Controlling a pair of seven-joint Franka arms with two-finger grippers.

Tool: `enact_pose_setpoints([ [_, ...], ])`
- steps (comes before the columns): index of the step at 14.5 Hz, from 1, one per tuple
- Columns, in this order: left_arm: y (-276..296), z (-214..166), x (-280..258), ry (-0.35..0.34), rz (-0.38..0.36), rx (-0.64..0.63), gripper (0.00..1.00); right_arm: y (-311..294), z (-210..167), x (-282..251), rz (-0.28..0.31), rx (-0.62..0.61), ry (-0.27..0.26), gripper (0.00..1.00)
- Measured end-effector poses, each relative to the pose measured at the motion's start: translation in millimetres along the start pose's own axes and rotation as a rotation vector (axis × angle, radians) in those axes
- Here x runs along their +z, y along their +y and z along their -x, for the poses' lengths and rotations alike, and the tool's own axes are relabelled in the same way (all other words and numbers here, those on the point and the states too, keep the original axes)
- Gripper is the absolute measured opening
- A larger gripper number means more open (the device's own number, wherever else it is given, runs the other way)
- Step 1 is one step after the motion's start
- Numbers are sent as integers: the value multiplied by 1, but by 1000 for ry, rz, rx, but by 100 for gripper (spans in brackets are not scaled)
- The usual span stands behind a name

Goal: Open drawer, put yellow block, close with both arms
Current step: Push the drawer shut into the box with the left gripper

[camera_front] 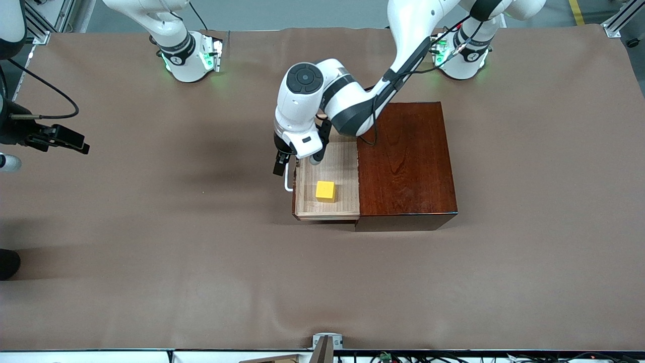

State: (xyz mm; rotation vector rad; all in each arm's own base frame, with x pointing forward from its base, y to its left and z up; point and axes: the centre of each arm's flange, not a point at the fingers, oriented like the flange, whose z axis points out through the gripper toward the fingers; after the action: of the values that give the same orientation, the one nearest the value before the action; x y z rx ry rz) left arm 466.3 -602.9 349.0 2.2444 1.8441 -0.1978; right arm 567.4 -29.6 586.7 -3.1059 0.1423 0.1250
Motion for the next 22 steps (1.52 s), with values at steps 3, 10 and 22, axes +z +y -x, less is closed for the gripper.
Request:
enact_pose_setpoints([
  [3, -1, -5, 11, 26, -23, -44, 100, 0, 0, 0, 0, 0, 0, 100],
  [10, -5, -10, 30, 53, -52, -66, 100, 0, 0, 0, 0, 0, 0, 100],
  [22, -6, -7, 30, 97, -60, -93, 100, 0, 0, 0, 0, 0, 0, 100],
])
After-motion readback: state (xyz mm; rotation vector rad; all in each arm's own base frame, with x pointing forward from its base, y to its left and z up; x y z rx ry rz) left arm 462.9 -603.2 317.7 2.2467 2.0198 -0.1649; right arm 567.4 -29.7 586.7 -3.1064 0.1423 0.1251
